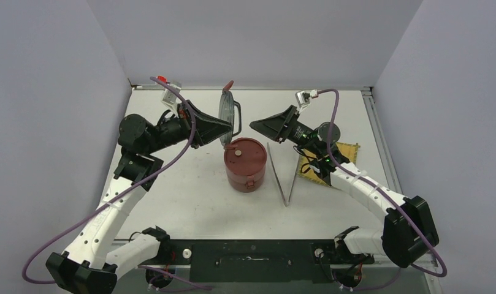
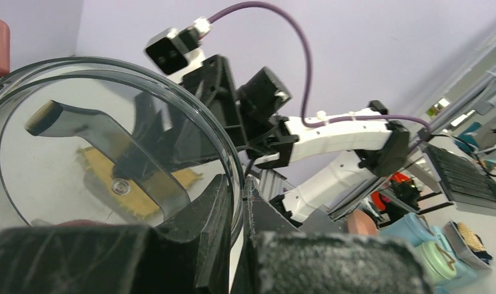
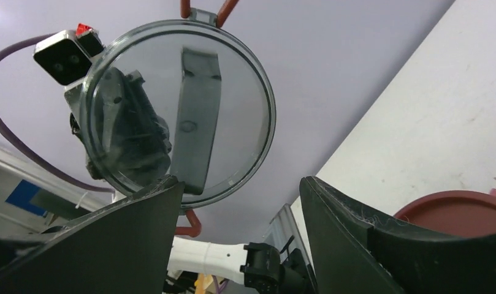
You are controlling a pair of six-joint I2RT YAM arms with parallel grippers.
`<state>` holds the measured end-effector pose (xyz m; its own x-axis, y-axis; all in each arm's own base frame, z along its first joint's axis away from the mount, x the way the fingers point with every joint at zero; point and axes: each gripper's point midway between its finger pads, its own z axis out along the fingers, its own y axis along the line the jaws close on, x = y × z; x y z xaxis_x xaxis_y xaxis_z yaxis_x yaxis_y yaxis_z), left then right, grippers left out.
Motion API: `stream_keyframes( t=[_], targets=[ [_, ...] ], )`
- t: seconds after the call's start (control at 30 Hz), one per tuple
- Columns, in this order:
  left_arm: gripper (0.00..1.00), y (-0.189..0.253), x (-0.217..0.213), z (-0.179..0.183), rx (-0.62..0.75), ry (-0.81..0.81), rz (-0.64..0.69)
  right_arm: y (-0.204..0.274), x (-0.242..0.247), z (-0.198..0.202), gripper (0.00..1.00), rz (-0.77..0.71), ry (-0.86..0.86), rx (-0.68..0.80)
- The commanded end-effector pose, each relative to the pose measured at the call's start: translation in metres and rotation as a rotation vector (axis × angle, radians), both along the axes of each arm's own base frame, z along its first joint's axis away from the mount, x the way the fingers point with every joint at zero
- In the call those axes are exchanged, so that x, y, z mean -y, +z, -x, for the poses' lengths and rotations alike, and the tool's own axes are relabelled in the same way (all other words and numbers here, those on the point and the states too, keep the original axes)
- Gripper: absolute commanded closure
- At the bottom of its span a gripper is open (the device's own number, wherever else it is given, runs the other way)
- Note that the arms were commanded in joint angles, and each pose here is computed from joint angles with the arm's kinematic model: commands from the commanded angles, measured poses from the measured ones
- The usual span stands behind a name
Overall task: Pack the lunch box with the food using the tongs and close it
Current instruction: Pick up the box lid from the center of the board.
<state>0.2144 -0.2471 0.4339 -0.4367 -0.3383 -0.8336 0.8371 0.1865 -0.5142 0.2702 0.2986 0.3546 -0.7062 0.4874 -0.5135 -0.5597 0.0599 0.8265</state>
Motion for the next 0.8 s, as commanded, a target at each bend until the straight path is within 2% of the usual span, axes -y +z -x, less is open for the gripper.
stream_keyframes(
  t=[0.0, 0.37, 0.77],
  targets=[
    [1.0, 0.038, 0.001, 0.03, 0.125, -0.08, 0.093, 0.047, -0.012, 0.027, 0.3, -0.133, 0.113, 0.151],
    [1.0, 0.046, 0.002, 0.042, 0.146, -0.109, 0.106, 0.074, -0.019, 0.044, 0.39, -0.2, 0.184, 0.239],
    [1.0, 0.048, 0.007, 0.045, 0.147, -0.138, 0.116, 0.077, -0.026, 0.052, 0.41, -0.236, 0.248, 0.245]
  ],
)
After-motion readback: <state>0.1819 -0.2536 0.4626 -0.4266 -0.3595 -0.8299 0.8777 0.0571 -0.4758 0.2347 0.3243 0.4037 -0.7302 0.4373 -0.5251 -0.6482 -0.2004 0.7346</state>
